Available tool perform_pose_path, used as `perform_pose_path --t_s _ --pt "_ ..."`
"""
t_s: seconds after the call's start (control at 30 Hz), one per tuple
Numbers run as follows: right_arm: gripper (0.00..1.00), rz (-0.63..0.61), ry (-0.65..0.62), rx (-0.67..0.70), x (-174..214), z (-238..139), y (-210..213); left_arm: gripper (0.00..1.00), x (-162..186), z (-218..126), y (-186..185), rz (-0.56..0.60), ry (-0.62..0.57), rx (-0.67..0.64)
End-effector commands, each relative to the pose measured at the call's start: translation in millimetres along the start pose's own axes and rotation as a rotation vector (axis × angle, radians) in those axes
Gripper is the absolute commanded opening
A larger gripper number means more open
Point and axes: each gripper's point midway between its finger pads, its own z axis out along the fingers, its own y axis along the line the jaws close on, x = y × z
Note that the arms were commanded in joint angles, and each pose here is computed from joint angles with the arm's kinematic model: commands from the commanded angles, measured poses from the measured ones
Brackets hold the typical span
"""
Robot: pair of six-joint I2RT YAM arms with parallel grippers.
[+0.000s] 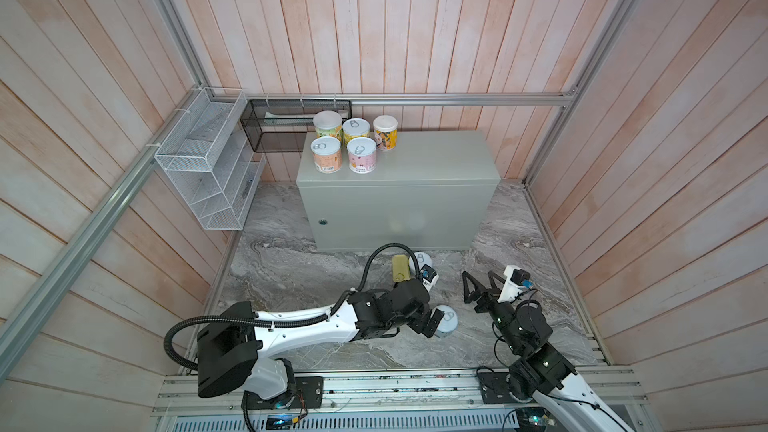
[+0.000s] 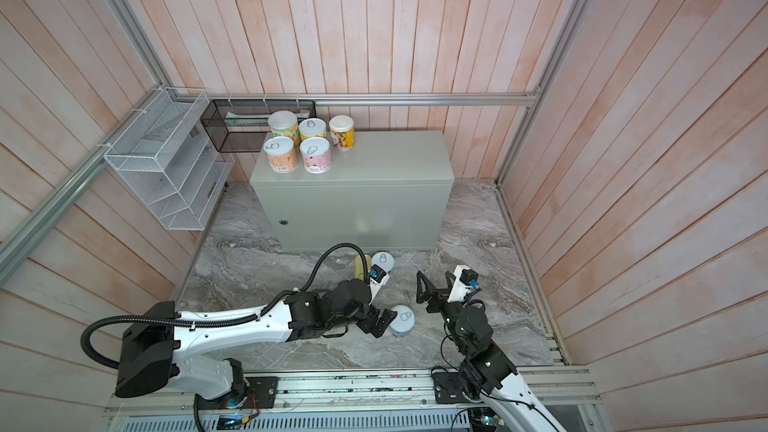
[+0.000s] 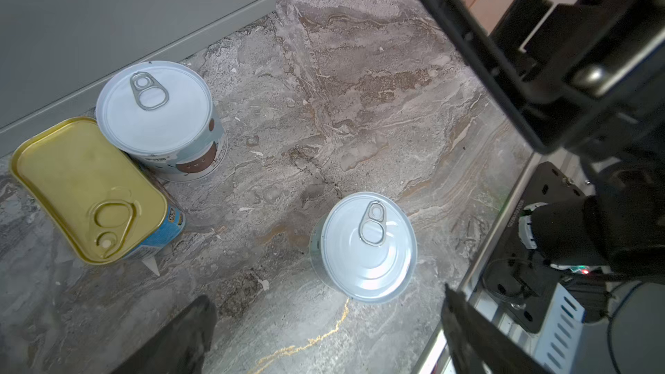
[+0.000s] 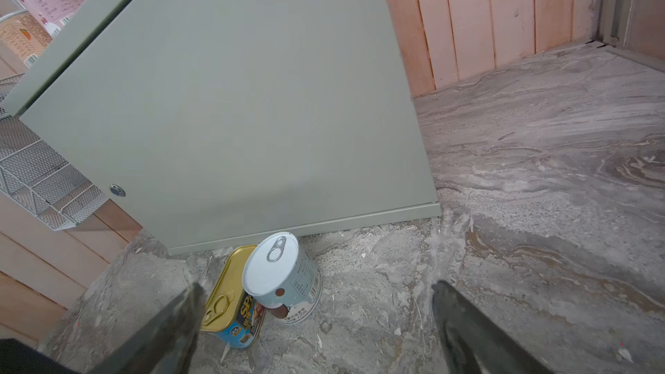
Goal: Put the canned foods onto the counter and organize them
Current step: 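Reach the left gripper over the white-lidded can on the floor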
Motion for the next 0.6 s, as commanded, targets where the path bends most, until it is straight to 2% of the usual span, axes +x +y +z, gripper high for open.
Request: perform_pose_path --t_s 0.0,0.33,0.57 --pt "0.98 0.017 0.04 0.079 14 -5 -19 1.0 -4 7 -6 0.042 0.005 0.015" --pt "0.98 0.035 0.008 0.107 10 -9 -26 1.0 4 31 -23 0.078 0.053 0.065" --pt "0.98 0.035 0.002 0.118 9 -9 -28 1.0 10 47 -37 0.056 0.109 0.117"
